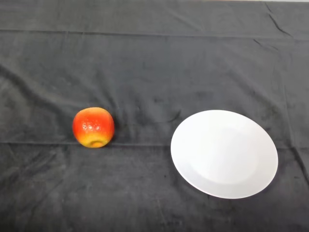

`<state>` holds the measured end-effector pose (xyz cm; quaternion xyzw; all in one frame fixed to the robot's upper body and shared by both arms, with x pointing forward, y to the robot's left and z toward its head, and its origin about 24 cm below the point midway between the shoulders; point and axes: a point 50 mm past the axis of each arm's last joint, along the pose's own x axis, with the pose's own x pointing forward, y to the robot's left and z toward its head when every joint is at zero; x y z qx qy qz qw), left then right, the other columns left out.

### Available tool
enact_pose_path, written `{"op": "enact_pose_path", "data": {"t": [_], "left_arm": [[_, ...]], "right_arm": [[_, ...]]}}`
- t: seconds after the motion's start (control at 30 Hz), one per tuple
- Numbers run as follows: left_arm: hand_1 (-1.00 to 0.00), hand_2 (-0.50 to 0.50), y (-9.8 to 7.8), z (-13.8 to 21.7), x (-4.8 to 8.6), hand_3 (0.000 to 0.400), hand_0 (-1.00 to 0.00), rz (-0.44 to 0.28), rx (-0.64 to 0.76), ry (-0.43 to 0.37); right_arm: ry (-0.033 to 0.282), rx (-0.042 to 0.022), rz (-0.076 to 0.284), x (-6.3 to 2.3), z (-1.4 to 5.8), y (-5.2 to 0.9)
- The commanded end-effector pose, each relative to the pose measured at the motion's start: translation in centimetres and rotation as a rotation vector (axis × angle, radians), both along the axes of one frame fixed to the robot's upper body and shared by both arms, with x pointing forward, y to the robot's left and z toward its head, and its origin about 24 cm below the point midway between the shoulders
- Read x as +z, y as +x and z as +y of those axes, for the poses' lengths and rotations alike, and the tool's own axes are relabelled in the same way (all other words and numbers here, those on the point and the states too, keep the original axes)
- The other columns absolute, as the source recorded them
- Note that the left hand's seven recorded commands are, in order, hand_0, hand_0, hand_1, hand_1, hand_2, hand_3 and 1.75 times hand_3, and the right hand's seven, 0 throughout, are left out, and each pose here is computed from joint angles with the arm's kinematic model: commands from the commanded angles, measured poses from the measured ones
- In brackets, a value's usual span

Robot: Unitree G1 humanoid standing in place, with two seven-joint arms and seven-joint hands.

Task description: Move the apple to the plate

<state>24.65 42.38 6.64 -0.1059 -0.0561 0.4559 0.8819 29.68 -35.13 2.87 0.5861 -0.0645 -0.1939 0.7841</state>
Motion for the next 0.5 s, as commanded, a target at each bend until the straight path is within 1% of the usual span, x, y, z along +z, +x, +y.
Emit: {"op": "enact_pose_path", "data": {"t": [0.03, 0.27, 0.5], "left_arm": [[0.0, 0.0, 0.8, -0.4, 0.8, 0.0, 0.0, -0.033, -0.033, 0.015], [0.0, 0.0, 1.2, -0.7, 0.8, 0.0, 0.0, -0.029, -0.048, 0.019], [0.0, 0.0, 2.0, -1.4, 1.0, 0.0, 0.0, -0.017, -0.09, 0.055]], "right_arm": [[-0.006, -0.0233, -0.033, 0.92, -0.63, 0.18], [-0.006, -0.0233, -0.033, 0.92, -0.63, 0.18], [-0.007, -0.0232, -0.033, 0.92, -0.63, 0.18]]}}
